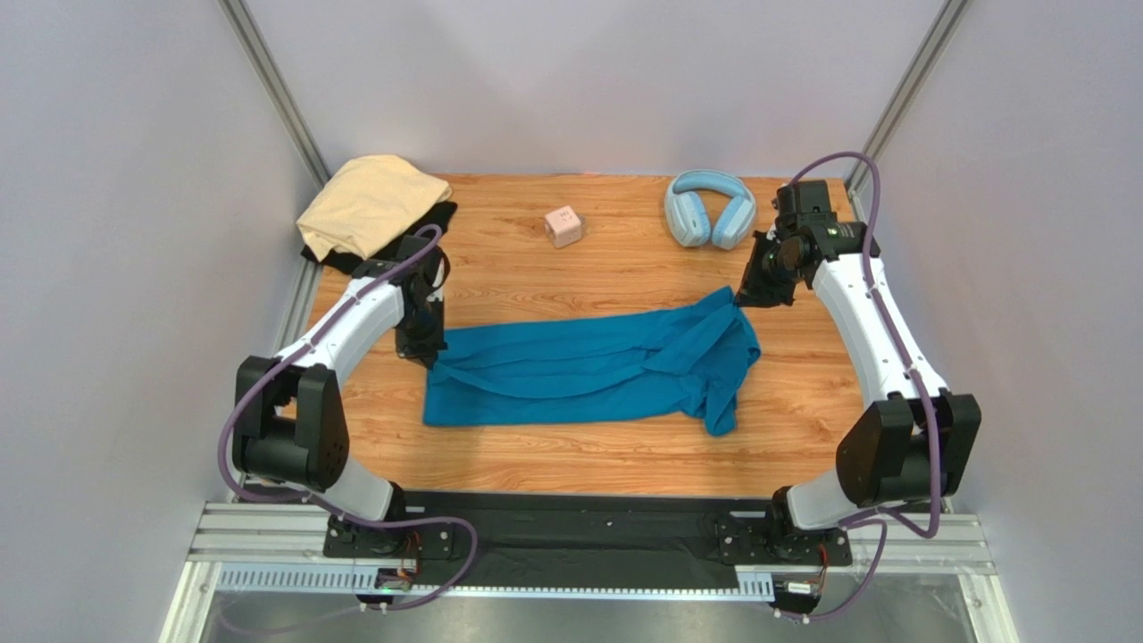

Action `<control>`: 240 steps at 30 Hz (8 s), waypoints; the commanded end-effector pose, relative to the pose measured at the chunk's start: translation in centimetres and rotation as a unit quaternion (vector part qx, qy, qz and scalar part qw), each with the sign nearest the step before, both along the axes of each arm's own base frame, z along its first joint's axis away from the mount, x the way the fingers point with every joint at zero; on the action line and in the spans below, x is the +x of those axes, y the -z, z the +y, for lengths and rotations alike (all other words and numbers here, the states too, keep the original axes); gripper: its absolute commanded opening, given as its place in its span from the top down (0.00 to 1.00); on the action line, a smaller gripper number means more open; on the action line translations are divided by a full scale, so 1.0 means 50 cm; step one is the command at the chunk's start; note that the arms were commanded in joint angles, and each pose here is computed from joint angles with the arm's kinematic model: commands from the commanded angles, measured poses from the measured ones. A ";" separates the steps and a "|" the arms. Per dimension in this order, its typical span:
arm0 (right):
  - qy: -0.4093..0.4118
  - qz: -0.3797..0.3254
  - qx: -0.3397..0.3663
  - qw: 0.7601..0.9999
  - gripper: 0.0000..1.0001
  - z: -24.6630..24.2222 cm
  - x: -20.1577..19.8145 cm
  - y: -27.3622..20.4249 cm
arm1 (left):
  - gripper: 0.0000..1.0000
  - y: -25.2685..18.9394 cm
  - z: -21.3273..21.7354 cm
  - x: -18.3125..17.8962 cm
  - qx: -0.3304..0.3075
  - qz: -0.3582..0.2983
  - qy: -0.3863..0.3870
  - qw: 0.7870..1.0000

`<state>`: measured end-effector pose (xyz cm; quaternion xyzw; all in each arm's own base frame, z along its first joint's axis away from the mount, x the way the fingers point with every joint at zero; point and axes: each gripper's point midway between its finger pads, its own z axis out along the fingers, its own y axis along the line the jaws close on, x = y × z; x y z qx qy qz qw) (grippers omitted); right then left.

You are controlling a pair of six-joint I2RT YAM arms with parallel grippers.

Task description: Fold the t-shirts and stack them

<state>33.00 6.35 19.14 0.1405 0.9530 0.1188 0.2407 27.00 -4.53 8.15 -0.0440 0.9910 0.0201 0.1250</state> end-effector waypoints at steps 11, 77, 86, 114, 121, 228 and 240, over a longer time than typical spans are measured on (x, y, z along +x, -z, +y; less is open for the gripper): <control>0.028 -0.001 -0.009 1.000 1.00 -0.032 0.116 0.025 | 1.00 0.017 0.021 0.078 -0.002 0.012 0.004 1.000; 0.005 0.053 -0.053 0.997 0.62 -0.044 0.063 0.043 | 0.57 0.002 -0.204 0.042 -0.072 0.000 0.130 0.989; -0.040 0.134 -0.036 0.990 0.58 -0.003 -0.166 0.077 | 0.58 0.054 -0.248 0.013 -0.074 0.045 0.166 0.982; -0.111 0.252 -0.080 0.958 0.44 0.046 -0.250 0.225 | 0.67 0.058 -0.231 -0.031 -0.063 0.062 0.175 0.981; -0.109 0.274 -0.100 0.950 0.44 0.040 -0.233 0.254 | 0.93 0.084 -0.226 -0.032 -0.048 0.093 0.175 0.979; -0.044 0.421 -0.210 0.881 0.97 -0.060 -0.235 0.319 | 1.00 0.137 -0.162 -0.091 -0.053 0.127 0.164 0.977; -0.013 0.370 -0.349 0.861 0.97 -0.163 -0.204 0.246 | 1.00 0.142 -0.158 -0.099 -0.052 0.132 0.165 0.976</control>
